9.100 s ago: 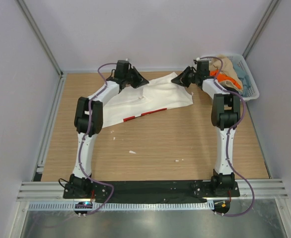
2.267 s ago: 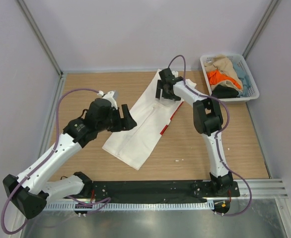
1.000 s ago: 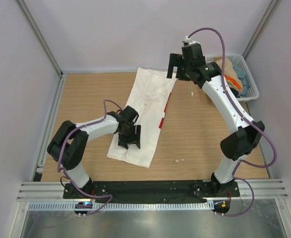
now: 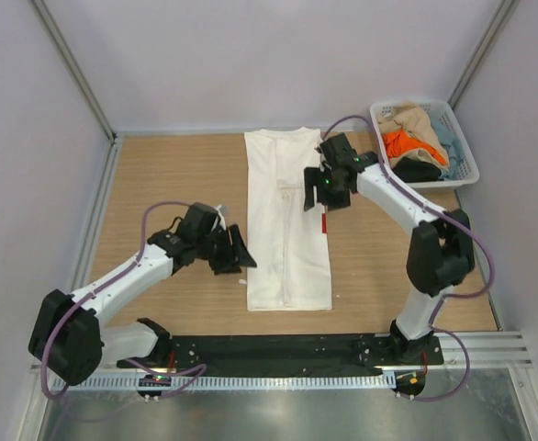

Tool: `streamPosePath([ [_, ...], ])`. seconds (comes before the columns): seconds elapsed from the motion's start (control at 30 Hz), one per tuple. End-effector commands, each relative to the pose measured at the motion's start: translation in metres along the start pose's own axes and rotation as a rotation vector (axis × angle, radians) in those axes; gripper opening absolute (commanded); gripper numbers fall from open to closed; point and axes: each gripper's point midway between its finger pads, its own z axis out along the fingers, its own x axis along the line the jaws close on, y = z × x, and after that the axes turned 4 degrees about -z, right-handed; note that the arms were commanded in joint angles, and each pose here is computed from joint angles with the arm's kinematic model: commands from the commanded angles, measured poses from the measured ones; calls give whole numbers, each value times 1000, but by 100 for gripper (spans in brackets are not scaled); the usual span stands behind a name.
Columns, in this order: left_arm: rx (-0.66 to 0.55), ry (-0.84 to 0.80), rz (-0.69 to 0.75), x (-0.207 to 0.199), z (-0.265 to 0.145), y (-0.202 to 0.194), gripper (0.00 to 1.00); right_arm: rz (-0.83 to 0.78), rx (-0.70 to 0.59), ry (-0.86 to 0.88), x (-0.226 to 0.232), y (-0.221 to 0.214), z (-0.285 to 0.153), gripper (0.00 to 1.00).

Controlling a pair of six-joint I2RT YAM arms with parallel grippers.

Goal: Fold and stack the t-shirts
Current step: Fold the tshirt

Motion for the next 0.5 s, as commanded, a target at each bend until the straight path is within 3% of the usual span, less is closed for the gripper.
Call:
streamPosePath([
  [0.0, 159, 16, -94, 26, 11, -43, 54, 47, 66, 132, 13, -64, -47, 73],
  [0.2, 197, 95, -150, 57, 18, -62, 58, 193, 181, 232, 12, -170, -52, 73],
  [0.37, 240, 155, -184, 72, 24, -73, 58, 306, 176, 267, 14, -199, -54, 72],
  [0.47, 258, 225, -202, 87, 25, -81, 51, 343, 198, 307, 18, -215, -51, 69],
])
